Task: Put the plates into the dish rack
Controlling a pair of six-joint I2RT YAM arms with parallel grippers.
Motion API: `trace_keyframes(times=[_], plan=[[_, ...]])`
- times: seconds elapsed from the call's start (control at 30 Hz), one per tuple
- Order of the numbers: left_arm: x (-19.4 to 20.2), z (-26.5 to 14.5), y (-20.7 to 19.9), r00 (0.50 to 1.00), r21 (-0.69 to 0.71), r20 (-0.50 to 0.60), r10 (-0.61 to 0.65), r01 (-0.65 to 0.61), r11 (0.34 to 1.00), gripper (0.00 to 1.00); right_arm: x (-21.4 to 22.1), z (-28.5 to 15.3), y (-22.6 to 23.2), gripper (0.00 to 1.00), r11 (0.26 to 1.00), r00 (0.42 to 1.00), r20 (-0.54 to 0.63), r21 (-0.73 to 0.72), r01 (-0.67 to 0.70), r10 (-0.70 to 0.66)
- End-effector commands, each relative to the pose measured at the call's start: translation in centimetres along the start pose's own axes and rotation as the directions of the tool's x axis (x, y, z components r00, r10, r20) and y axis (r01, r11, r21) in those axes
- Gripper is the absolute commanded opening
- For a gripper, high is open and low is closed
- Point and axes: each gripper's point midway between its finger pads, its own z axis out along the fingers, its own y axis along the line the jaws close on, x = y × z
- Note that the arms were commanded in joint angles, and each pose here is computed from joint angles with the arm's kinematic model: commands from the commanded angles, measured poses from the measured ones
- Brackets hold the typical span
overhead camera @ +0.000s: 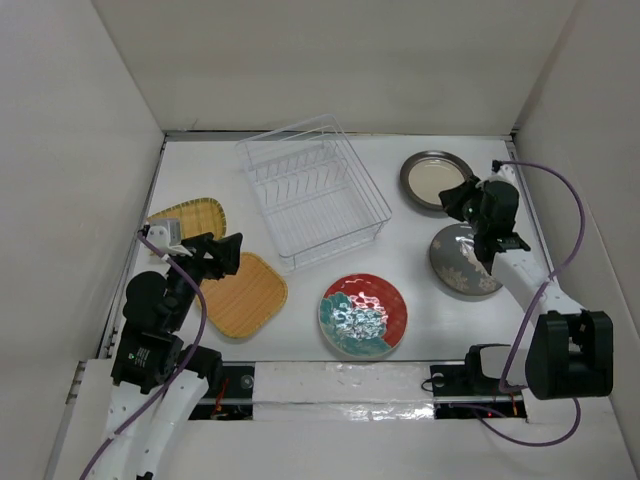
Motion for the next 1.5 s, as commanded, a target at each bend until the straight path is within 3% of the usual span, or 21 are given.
trace_keyframes(times=[0.0,0.07,0.13,0.2,0.33,0.5,0.6,0.77,0.9,1.0,1.17,1.4,1.47], plan=[[-0.9,0.2,-0.4,1.0,0.017,0.028,0.011,-0.011,1.0,0.66,-6.8,-1.6,-1.2,0.25,0.993,0.968,0.246,0.092,-0.073,0.048],[-0.8,0.2,-0.3,1.0,0.01,0.023,0.009,-0.01,1.0,0.66,-7.4,-1.8,-4.6,0.41,0.976,0.96,0.277,0.189,-0.106,0.051],[-0.7,0.4,-0.2,1.0,0.005,0.016,0.013,-0.013,1.0,0.66,-7.1,-1.0,-6.7,0.64,0.972,0.965,0.251,0.197,-0.13,0.078],[-0.6,0.6,-0.3,1.0,0.008,0.01,0.016,-0.016,1.0,0.65,-6.7,-0.1,-7.1,0.72,0.973,0.968,0.236,0.19,-0.132,0.086],[-0.2,0.9,-0.4,1.0,0.019,-0.004,0.022,-0.022,1.0,0.59,-6.9,1.5,-8.9,0.74,0.959,0.971,0.233,0.259,-0.119,0.058],[0.7,1.5,-0.3,0.999,0.016,-0.04,0.027,-0.026,1.0,0.24,-7.1,3.6,-11.8,0.76,0.944,0.984,0.175,0.316,-0.094,0.04],[0.9,1.8,-0.2,0.998,0.007,-0.053,0.029,-0.028,1.0,0.12,-6.2,4.3,-13.3,0.77,0.929,0.989,0.139,0.358,-0.092,0.044],[1.3,2.5,0.3,0.997,-0.019,-0.076,0.032,-0.033,0.999,0.09,-4.3,6.9,-15.5,0.77,0.932,0.994,0.057,0.346,-0.111,0.097],[1.3,2.8,0.6,0.997,-0.037,-0.075,0.033,-0.036,0.999,0.29,-2.6,10.4,-15.7,0.75,0.95,0.99,-0.051,0.292,-0.112,0.132],[0.9,2.7,0.5,0.998,-0.033,-0.056,0.037,-0.038,0.999,0.37,-1.6,12.4,-14.7,0.74,0.962,0.975,-0.102,0.214,-0.171,0.196],[0.3,3.0,1.0,0.998,-0.051,-0.039,0.04,-0.042,0.998,0.39,0.8,15.0,-15.2,0.7,0.936,0.916,-0.203,0.133,-0.325,0.347],[0.4,3.4,1.6,0.998,-0.073,-0.045,0.042,-0.045,0.996,0.39,2.1,15.7,-15.9,0.5,0.885,0.858,-0.223,0.074,-0.459,0.464],[0.3,3.4,1.6,0.998,-0.074,-0.042,0.044,-0.047,0.996,0.39,1.9,15.6,-16.2,0.29,0.886,0.863,-0.199,0.09,-0.455,0.463]])
